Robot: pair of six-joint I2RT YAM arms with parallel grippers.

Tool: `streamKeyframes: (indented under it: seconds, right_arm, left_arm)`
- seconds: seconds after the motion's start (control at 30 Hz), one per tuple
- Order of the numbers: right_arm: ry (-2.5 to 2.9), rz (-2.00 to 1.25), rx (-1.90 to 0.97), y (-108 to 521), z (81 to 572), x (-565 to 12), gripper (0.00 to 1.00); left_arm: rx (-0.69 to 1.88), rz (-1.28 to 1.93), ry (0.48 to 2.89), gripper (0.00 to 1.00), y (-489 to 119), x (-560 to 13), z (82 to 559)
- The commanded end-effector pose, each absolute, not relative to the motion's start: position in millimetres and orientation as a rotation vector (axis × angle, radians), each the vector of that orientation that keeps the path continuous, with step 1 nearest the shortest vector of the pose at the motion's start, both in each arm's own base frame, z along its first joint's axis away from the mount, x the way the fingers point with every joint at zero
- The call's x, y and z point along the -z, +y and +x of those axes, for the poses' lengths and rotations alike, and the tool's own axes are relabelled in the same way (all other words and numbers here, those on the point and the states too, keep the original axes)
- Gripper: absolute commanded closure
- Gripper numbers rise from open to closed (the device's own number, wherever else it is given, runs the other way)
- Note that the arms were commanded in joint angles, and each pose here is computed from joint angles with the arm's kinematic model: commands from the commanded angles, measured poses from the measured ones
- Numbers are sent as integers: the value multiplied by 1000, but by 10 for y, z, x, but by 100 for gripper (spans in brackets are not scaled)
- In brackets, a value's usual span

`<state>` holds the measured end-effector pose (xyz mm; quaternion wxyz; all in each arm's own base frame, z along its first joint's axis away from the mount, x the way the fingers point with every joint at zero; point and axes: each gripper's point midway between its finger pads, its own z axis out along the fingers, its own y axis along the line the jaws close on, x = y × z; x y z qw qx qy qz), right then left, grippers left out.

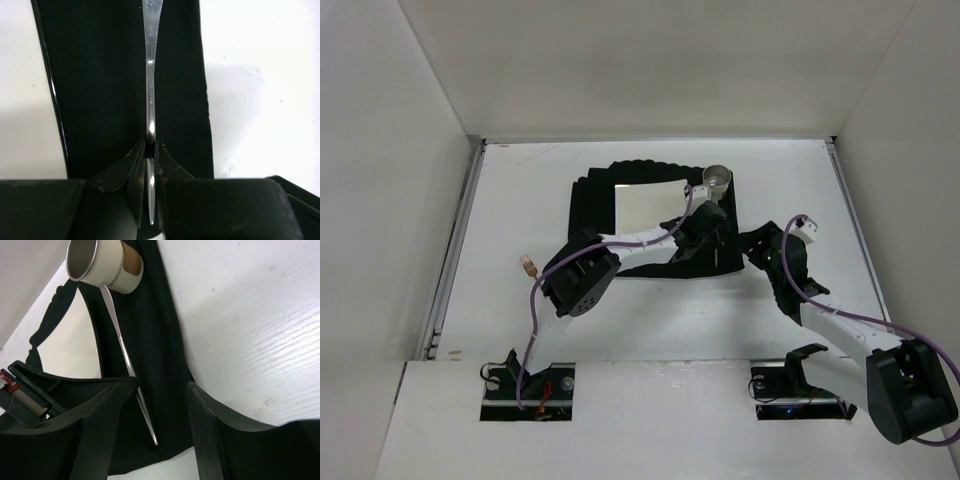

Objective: Set the dinner table for one person

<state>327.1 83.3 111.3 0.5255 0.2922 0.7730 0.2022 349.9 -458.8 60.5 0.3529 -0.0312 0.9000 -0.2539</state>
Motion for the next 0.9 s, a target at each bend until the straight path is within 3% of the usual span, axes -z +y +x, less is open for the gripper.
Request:
streamKeyframes:
  seconds: [0.0,0.27,0.43,0.57,0.7,0.8,0.87]
  right_arm:
    - [1782,677,-529,880,3350,-1326,39]
    - [1776,676,-532,878,3346,-1344,39]
    - [1774,675,-535,879,3338,-1350,39]
    - [1772,676,-536,878,3335,-1353,39]
    - [1771,680,-533,871,3339,-1348,39]
    - [1772,677,-537,882,3346,-1340,40]
    - [1774,669,-547,912,3345,-1344,46]
  left_arm:
    - [681,-86,2328,93,-4594,-697,3590]
    - [664,-113,2354,88,-4580,-551,3586]
    - [665,-121,2342,76,-4543,-612,3578]
    - [685,-110,2301,67,-4507,-857,3508]
    - [749,-105,2208,64,-4355,-1350,3392]
    - [747,-129,2117,64,-3988,-1680,3324]
    - [694,-181,2074,64,-3599,-1780,3298]
